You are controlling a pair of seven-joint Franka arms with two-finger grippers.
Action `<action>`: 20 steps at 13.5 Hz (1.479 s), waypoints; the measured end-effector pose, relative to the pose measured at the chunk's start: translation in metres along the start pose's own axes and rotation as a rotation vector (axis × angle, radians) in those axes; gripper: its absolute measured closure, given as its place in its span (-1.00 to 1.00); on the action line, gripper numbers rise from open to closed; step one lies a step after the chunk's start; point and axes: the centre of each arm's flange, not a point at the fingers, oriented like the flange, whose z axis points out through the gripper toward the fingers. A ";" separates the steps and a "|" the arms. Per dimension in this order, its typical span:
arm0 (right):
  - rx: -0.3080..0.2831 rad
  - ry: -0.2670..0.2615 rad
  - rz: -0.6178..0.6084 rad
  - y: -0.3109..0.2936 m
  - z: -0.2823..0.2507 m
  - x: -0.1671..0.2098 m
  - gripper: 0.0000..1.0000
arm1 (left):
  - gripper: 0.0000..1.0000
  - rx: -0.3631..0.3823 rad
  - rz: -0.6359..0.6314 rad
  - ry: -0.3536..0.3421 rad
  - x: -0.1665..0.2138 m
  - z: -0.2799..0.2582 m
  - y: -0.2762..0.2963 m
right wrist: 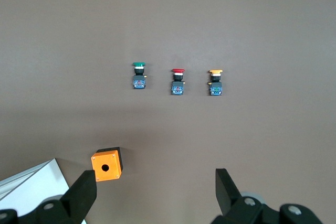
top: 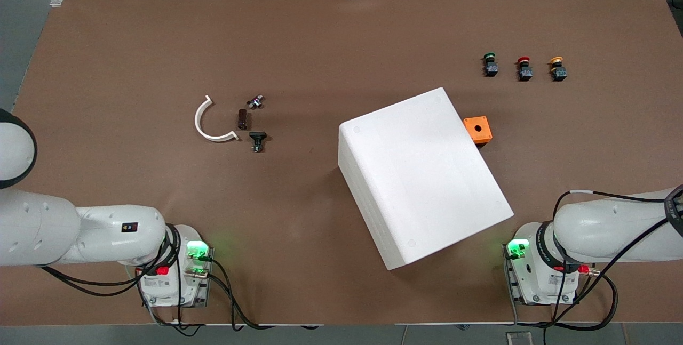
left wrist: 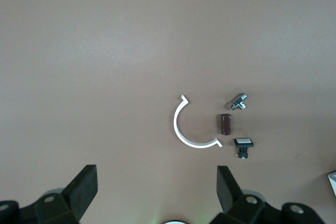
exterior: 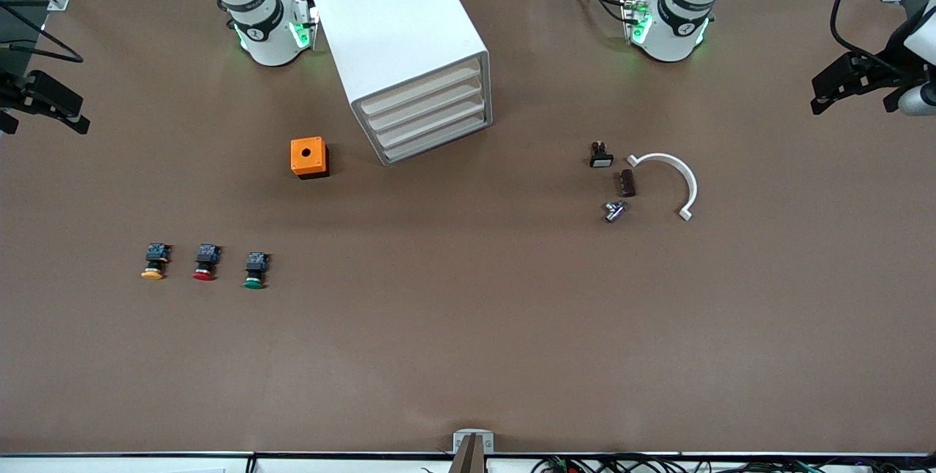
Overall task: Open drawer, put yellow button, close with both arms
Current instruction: 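Reach the right gripper toward the yellow button while the left gripper lowers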
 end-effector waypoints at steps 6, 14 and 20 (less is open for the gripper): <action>-0.002 0.000 0.001 0.001 0.000 0.000 -1.00 | -1.00 -0.003 0.002 -0.011 0.013 0.008 0.001; -0.012 -0.042 0.070 0.043 0.023 0.008 -1.00 | -1.00 0.024 0.026 -0.197 0.106 0.167 0.016; -0.014 -0.164 0.029 0.106 0.151 0.061 -1.00 | -1.00 0.115 -0.441 -0.239 0.110 0.214 0.111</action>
